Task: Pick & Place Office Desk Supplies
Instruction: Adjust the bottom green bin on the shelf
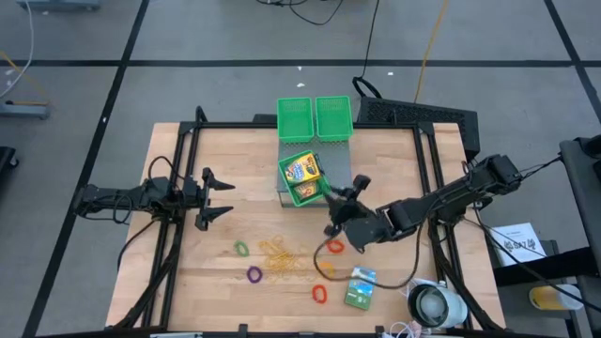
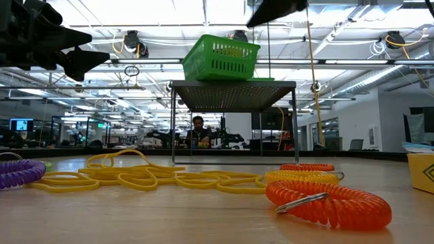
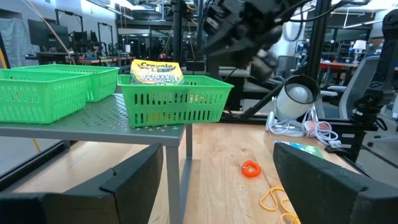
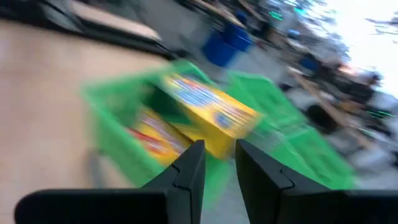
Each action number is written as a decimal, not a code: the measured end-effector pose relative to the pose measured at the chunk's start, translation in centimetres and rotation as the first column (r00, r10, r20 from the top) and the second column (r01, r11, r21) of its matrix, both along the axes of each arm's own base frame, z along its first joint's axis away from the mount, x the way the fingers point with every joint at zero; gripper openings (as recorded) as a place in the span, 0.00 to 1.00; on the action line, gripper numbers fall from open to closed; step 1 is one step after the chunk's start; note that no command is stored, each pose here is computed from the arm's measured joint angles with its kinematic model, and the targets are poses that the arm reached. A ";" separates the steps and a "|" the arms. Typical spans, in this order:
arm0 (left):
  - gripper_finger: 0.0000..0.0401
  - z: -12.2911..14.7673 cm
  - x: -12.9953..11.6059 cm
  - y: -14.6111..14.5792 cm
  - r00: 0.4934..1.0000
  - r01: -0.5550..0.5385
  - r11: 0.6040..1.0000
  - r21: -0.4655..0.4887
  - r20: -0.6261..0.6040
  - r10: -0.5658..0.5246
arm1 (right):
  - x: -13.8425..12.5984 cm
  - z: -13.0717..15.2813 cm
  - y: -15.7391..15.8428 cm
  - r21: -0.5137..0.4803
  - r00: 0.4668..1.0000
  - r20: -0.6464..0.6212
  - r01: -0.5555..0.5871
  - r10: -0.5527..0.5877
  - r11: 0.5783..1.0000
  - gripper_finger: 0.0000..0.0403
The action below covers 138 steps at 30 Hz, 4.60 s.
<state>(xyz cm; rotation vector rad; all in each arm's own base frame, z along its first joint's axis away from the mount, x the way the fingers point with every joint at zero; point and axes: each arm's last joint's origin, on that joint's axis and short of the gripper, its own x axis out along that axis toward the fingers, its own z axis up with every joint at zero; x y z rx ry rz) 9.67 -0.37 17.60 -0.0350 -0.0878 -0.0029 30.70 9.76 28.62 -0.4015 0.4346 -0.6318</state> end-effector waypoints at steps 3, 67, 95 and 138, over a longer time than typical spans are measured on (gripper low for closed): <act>0.77 0.0 0.0 0.0 1.000 0.000 1.000 0.000 0.000 0.000 | 0.5 0.9 1.1 0.097 0.986 0.112 -0.137 0.126 0.986 0.19; 0.77 0.0 0.0 0.0 1.000 0.000 1.000 0.000 0.000 0.000 | 6.4 -8.4 2.6 -0.223 0.952 0.105 0.304 -0.287 0.926 0.00; 0.77 0.0 0.0 0.0 1.000 0.000 1.000 0.000 0.000 0.000 | 6.3 -8.3 3.7 -0.204 0.981 0.091 0.186 -0.171 0.961 0.00; 0.77 0.0 0.0 0.0 1.000 0.000 1.000 0.000 0.000 0.000 | -5.8 -5.5 -6.1 0.070 0.962 0.201 0.175 -0.186 0.982 0.00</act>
